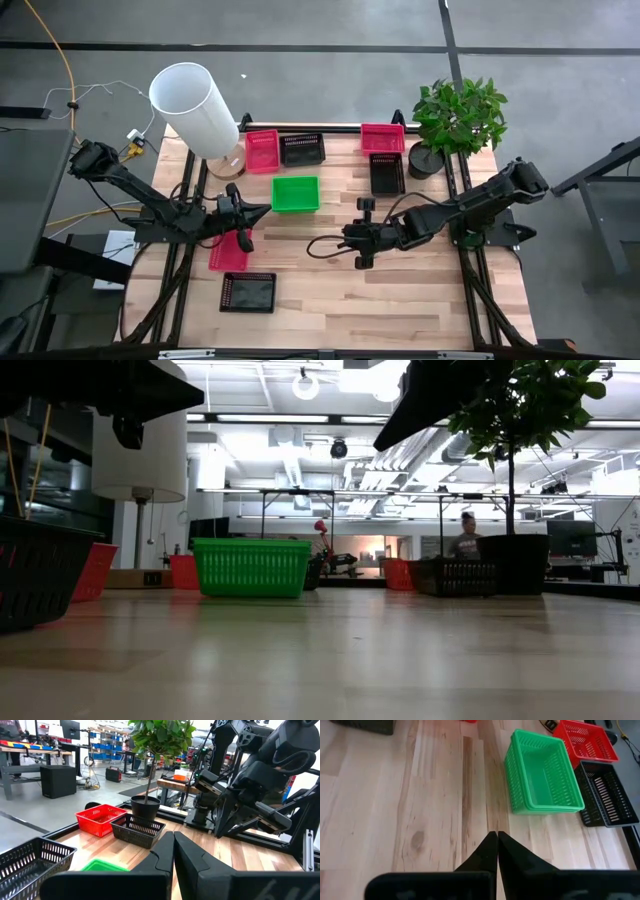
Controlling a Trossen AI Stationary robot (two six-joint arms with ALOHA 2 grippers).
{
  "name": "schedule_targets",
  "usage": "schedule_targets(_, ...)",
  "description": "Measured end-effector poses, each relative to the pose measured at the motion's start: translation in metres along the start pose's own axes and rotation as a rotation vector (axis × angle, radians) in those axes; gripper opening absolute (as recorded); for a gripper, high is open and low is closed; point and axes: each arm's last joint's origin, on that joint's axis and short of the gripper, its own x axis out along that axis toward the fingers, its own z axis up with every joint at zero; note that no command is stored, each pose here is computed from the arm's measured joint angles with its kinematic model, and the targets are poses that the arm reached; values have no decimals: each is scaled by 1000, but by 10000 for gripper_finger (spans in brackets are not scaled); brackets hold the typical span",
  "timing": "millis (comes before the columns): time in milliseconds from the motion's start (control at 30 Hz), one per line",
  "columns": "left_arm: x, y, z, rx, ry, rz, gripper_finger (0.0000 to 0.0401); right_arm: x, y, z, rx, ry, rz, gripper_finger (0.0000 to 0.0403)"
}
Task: Stack baskets by color
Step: Stack the right top black basket on top of the left top black basket
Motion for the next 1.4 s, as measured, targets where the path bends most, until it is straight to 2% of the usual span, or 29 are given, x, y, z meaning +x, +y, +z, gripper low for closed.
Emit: schedule_targets(1400,0,0,0,0,0,0,0,3,-5,3,-1,-20,-6,0)
